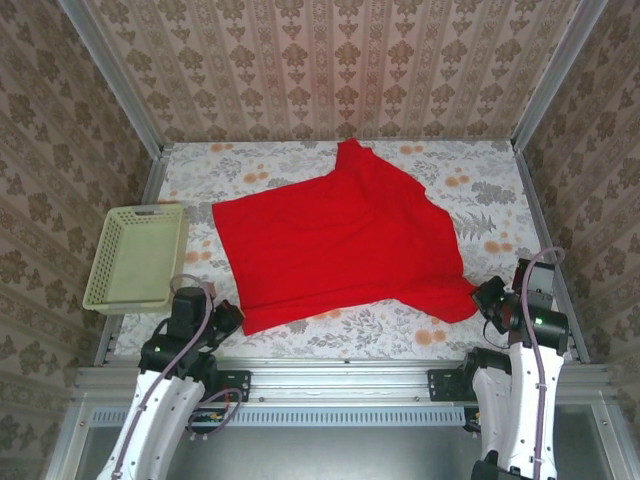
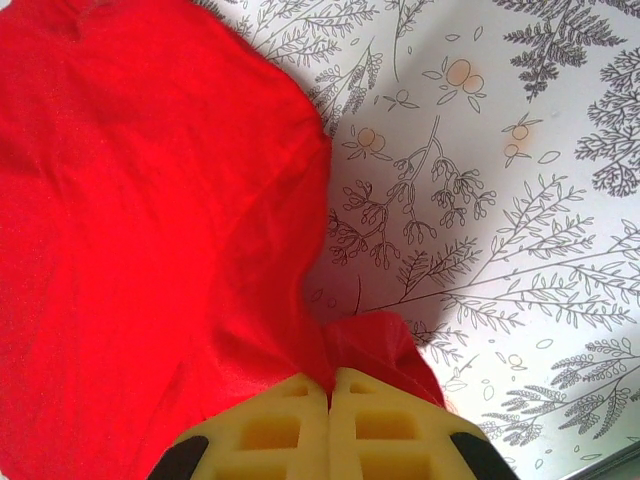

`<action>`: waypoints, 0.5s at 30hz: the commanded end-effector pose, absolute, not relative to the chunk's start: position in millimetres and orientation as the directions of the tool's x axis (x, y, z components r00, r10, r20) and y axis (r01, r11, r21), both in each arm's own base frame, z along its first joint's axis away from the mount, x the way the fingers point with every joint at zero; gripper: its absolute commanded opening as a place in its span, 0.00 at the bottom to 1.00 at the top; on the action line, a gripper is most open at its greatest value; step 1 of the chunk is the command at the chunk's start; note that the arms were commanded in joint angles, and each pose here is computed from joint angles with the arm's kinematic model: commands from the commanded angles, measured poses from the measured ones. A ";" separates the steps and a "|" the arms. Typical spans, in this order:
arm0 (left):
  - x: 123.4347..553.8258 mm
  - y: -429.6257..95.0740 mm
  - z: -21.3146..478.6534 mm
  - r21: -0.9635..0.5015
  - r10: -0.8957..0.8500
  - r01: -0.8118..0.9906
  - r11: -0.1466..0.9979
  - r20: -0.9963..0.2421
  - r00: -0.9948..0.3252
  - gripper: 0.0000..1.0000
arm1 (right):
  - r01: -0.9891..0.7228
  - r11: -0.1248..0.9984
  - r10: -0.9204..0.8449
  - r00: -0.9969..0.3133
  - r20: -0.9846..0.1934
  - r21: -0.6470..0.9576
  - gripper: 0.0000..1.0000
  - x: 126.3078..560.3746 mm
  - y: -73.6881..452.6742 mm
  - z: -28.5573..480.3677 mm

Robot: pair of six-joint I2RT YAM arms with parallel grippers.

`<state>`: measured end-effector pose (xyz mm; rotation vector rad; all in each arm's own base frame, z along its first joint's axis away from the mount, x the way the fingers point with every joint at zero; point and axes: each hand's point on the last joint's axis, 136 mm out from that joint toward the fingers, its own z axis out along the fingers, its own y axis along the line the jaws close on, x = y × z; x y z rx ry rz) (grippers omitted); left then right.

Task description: Fold the inside-out t-shirt

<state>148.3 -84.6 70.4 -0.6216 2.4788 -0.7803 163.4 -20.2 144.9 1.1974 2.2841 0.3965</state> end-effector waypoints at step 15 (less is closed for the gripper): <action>221.9 -59.3 109.5 -0.469 -0.586 -0.383 0.796 -0.438 -0.681 0.00 | 0.498 0.803 0.595 -0.650 -0.472 0.327 0.07 355.4 -7.4 206.4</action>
